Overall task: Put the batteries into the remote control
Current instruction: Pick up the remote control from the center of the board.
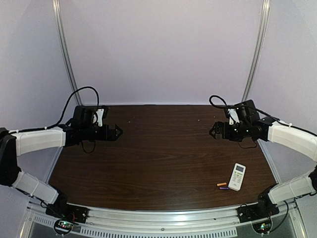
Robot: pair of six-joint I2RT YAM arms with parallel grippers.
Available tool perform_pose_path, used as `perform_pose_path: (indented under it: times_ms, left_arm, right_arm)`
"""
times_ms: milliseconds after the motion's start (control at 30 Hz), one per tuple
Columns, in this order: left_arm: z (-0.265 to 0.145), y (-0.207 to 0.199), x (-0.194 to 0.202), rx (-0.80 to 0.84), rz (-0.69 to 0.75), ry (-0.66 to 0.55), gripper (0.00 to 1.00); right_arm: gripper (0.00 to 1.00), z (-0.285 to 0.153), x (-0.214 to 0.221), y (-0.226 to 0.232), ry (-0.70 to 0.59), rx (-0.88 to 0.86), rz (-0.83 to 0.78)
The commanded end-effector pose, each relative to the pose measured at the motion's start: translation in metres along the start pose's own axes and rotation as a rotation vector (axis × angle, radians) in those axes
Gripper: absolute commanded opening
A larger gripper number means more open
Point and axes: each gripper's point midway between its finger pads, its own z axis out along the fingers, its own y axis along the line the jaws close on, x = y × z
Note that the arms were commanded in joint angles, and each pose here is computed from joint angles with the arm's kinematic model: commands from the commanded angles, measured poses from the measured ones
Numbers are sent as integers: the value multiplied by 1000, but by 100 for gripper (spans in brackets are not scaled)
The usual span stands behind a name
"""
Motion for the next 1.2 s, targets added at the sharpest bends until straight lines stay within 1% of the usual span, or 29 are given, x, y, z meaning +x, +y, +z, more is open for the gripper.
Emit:
perform_pose_path:
  times_ms: [0,100,267,400,533,700,900,1033,1167]
  left_arm:
    - [-4,-1,-22,-29,19,-90,97]
    - [-9,1,-24,-57,20,-117,97]
    - [-19,5,-26,-81,4,-157,97]
    - [-23,5,-25,-76,-7,-178,98]
    - [-24,7,-21,-81,-10,-180,98]
    - [-28,7,-19,-73,-21,-203,97]
    - [-29,9,-19,-83,-7,-213,97]
    - [-28,9,-19,-84,-5,-210,97]
    - [-29,16,-19,-118,-11,-223,97]
  right_arm:
    - [100,-19,17,-25,51,151,81]
    - [100,-32,32,-36,98,212,136]
    - [100,-46,77,-56,242,323,251]
    - [100,-53,101,-71,293,408,346]
    - [100,-63,116,-83,335,497,408]
    - [100,-61,131,-85,369,507,476]
    - [93,-43,157,-86,405,489,592]
    - [91,-42,168,-93,422,521,621]
    - [88,-39,176,-100,434,542,630]
